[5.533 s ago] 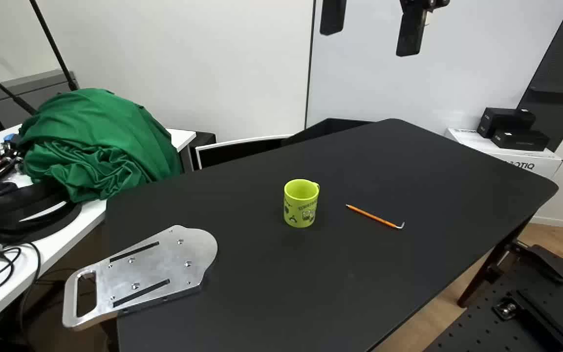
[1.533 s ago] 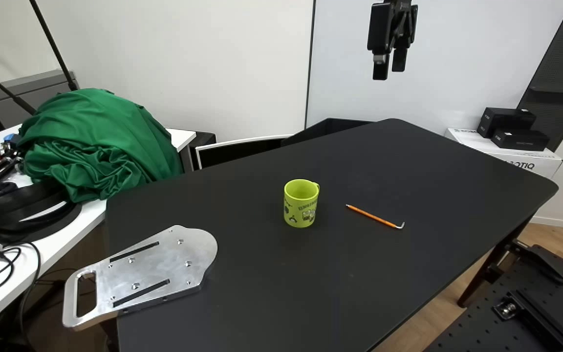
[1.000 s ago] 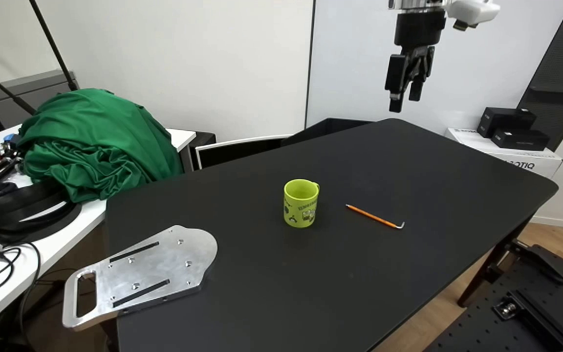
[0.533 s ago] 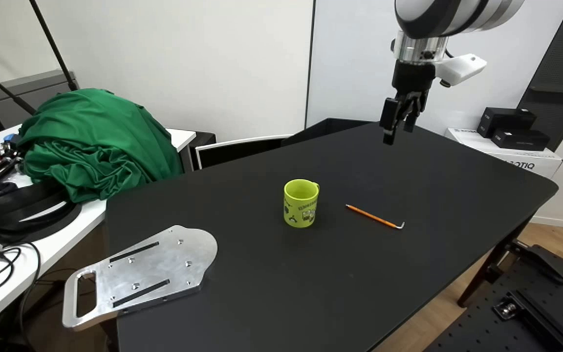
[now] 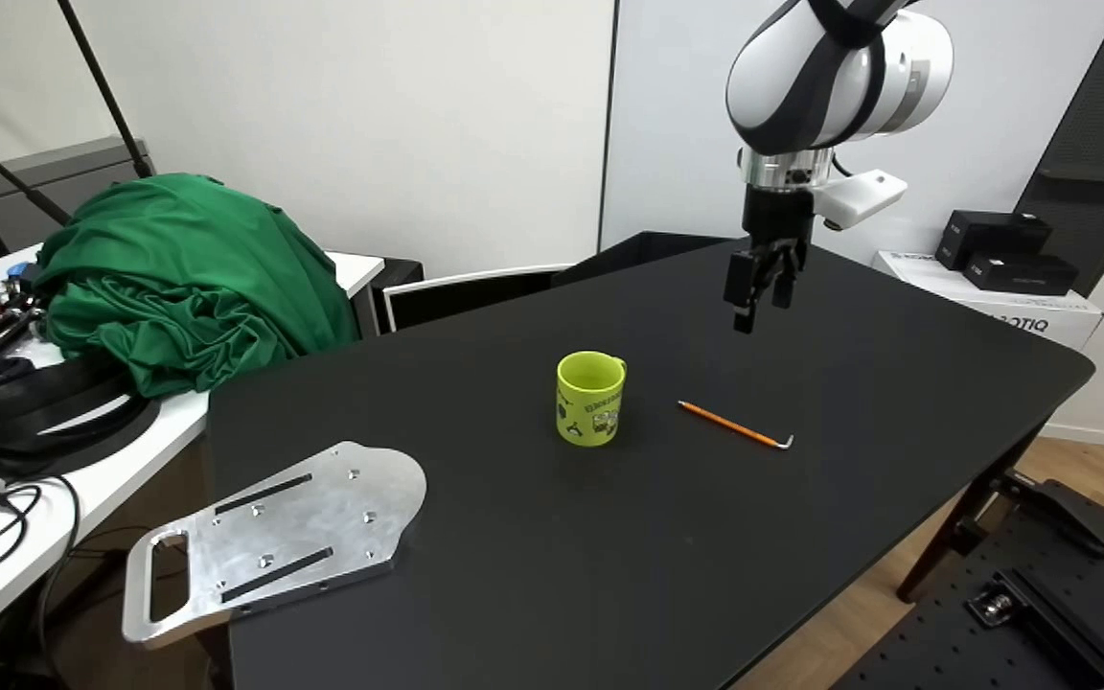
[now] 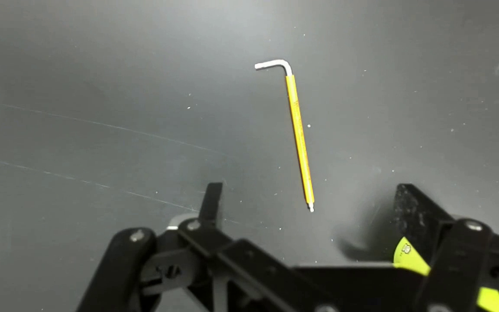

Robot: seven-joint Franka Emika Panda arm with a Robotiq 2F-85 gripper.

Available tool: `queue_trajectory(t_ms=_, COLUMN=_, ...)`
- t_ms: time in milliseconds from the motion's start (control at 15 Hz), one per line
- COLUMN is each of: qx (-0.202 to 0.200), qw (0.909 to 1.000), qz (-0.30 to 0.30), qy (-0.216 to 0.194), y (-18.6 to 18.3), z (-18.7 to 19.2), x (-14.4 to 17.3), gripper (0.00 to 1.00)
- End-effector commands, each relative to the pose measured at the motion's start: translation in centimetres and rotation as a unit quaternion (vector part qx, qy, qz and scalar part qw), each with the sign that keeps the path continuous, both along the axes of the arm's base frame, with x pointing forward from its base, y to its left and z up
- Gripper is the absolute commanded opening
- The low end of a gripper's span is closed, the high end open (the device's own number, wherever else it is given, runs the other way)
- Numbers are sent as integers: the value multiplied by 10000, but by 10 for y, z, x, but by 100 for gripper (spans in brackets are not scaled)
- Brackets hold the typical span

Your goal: Pick up the orange object from the table and put it in the cup.

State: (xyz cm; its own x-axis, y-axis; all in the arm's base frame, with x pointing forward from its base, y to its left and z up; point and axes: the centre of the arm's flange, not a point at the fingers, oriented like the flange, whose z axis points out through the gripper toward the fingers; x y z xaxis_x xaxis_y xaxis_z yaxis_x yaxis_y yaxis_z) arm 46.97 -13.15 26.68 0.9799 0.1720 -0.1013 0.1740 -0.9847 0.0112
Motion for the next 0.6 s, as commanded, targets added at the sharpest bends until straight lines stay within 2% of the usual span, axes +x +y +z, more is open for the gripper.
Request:
queue_trajectory(t_ms=0, qx=-3, qw=10000, qz=2, qy=1, y=0, z=-1, x=1, gripper=100)
queue_trajectory(t_ms=133, qx=-8, qw=10000, qz=1, qy=-13, y=-1, z=1, x=2, gripper=100)
queue_trajectory(t_ms=200, qx=4, qw=9999, qz=60, qy=112, y=2, z=-4, x=4, gripper=100)
queue_trajectory(t_ms=533, qx=-59, qw=9986, qz=160, qy=504, y=19, z=-54, x=1, gripper=100)
